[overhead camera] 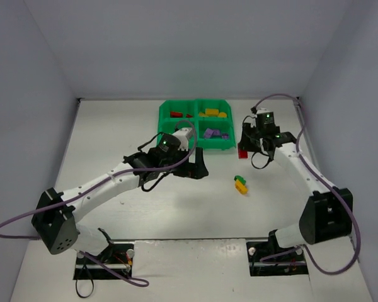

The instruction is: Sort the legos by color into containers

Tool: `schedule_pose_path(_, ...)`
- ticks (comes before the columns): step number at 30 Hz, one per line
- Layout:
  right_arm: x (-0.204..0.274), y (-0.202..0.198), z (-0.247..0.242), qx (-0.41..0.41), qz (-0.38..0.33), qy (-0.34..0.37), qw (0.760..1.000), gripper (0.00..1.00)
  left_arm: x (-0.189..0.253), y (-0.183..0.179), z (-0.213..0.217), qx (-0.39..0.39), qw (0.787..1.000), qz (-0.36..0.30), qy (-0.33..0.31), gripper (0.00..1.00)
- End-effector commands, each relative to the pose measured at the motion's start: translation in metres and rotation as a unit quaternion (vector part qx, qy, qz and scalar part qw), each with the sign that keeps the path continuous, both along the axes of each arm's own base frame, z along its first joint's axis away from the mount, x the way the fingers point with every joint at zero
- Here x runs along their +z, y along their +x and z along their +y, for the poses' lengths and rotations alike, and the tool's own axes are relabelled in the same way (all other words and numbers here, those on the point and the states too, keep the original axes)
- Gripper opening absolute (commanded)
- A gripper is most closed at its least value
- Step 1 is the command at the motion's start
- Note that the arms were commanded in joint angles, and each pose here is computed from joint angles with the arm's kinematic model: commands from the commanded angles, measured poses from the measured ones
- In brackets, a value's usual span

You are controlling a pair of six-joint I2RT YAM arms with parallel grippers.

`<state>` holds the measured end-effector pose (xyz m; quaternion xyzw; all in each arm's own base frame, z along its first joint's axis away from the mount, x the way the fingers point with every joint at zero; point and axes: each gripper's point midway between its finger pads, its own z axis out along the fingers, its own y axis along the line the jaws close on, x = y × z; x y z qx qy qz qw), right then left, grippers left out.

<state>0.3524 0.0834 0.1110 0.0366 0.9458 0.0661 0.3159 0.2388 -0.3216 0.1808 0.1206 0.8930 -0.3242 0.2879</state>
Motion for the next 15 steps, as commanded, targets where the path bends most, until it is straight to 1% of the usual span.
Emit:
schedule_pose_path(1,0.098,0.014,0.033,0.085,-0.123,0.083,0.985,0.00,0.075,0.012,-0.015,-0.061,0.986,-0.121,-0.098,0.97)
schedule_pose_path(3,0.117,0.008,0.044,0.115,-0.142,0.107,0.977,0.00,0.086,0.020,-0.010,-0.072,0.981,-0.127,-0.128,0.97)
schedule_pose_path(4,0.125,0.003,0.056,0.145,-0.146,0.132,0.970,0.00,0.093,0.025,-0.009,-0.075,0.977,-0.136,-0.147,0.97)
schedule_pose_path(5,0.132,-0.002,0.062,0.163,-0.151,0.145,0.964,0.00,0.101,0.029,-0.008,-0.080,0.973,-0.142,-0.166,0.94)
schedule_pose_path(6,0.138,-0.004,0.066,0.178,-0.157,0.159,0.958,0.00,0.105,0.033,-0.003,-0.092,0.969,-0.129,-0.191,0.91)
schedule_pose_path(7,0.144,-0.013,0.078,0.212,-0.155,0.190,0.946,0.00,0.115,0.037,-0.003,-0.098,0.963,-0.139,-0.210,0.90)
schedule_pose_path(8,0.145,-0.018,0.082,0.227,-0.153,0.206,0.939,0.00,0.119,0.038,-0.002,-0.101,0.960,-0.132,-0.223,0.90)
schedule_pose_path(9,0.149,-0.021,0.087,0.244,-0.157,0.222,0.931,0.00,0.125,0.038,-0.001,-0.117,0.955,-0.140,-0.236,0.89)
schedule_pose_path(10,0.154,-0.032,0.098,0.275,-0.149,0.254,0.915,0.00,0.128,0.037,-0.002,-0.126,0.951,-0.145,-0.240,0.89)
schedule_pose_path(13,0.163,-0.044,0.110,0.311,-0.156,0.295,0.890,0.00,0.143,0.031,-0.004,-0.156,0.939,-0.173,-0.252,0.89)
schedule_pose_path(14,0.169,-0.049,0.115,0.324,-0.160,0.315,0.877,0.00,0.146,0.030,-0.005,-0.160,0.937,-0.178,-0.255,0.89)
schedule_pose_path(15,0.172,-0.053,0.118,0.331,-0.161,0.326,0.871,0.00,0.147,0.030,-0.006,-0.165,0.935,-0.182,-0.255,0.89)
